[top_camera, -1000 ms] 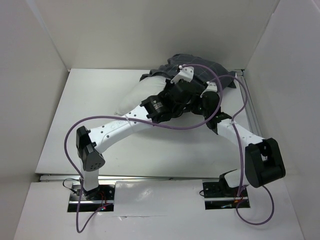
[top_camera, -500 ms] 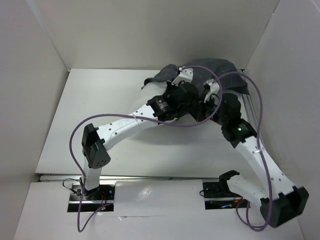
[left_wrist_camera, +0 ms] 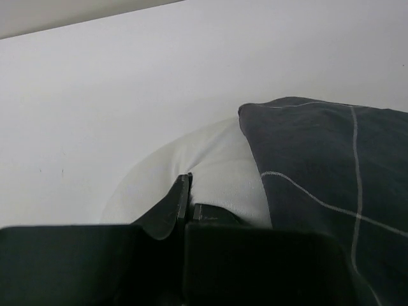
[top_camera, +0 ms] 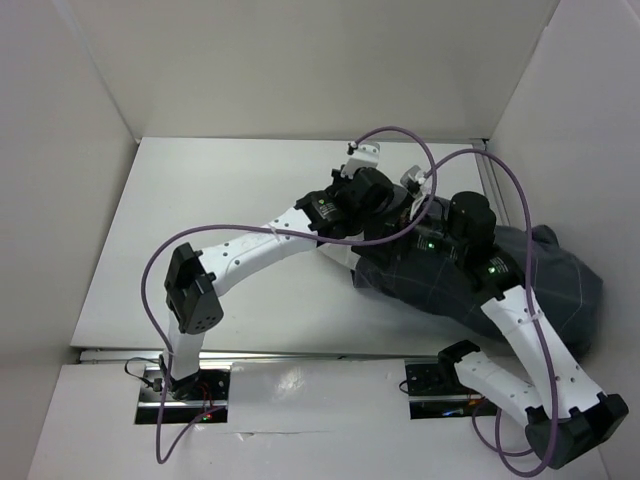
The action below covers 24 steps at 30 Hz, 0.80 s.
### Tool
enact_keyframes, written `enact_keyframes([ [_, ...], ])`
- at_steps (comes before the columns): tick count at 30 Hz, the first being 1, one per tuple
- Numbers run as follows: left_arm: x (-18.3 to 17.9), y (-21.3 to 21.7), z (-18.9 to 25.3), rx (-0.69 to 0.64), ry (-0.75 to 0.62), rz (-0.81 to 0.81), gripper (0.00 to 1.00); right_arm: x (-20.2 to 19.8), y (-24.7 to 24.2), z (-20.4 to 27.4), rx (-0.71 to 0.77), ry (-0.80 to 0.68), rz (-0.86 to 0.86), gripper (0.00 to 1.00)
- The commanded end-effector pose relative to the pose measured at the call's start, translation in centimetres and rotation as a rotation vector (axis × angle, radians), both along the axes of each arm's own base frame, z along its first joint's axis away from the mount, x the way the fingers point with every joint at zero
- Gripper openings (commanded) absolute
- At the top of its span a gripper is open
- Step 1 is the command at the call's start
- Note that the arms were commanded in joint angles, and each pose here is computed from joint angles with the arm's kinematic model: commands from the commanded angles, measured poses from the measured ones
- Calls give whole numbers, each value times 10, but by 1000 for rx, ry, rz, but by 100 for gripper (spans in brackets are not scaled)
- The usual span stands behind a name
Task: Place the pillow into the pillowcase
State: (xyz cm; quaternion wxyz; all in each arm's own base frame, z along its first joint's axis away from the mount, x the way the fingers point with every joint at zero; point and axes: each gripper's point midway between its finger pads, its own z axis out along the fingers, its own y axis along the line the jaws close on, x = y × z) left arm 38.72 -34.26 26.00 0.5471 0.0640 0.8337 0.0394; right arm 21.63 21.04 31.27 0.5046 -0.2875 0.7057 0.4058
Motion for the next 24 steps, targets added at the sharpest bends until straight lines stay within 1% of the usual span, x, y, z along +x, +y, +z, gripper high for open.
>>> enact_keyframes([
  [1,8,12,9,-73,-18,48,0,-1,-2,23,17,-9,-29,100],
  [3,16,23,1,-73,6,68,0,8,-10,21,5,11,-106,100],
  [4,16,22,0,-85,10,64,0,19,-17,20,-9,24,-183,100],
  [6,24,32,-5,-81,22,84,0,25,-25,15,-30,61,-247,100],
  [7,24,32,-5,-89,22,88,0,34,-32,15,-48,65,-308,100],
  [9,32,48,-6,-74,25,127,0,40,-42,12,-76,81,-377,100],
  [11,33,63,-10,-76,38,159,0,45,-52,11,-98,85,-444,100],
  [12,39,79,-10,-71,34,195,0,44,-53,8,-111,103,-444,100],
  [14,40,99,-18,-77,52,235,0,44,-54,5,-133,92,-437,100],
  [15,40,109,-11,-104,46,253,0,39,-52,1,-149,101,-413,100],
  [16,45,130,-13,-96,52,293,0,35,-49,4,-154,87,-373,100],
  [18,46,143,-20,-121,78,311,0,32,-44,-1,-175,89,-324,100],
  [19,50,154,-16,-130,69,335,0,37,-40,-15,-204,119,-307,100],
  [21,50,162,-20,-116,82,349,0,47,-37,-31,-249,147,-301,100],
  [22,47,166,-22,-96,87,361,0,58,-35,-55,-299,217,-308,100],
  [24,42,172,-19,-94,85,388,0,72,-31,-82,-364,267,-311,100],
])
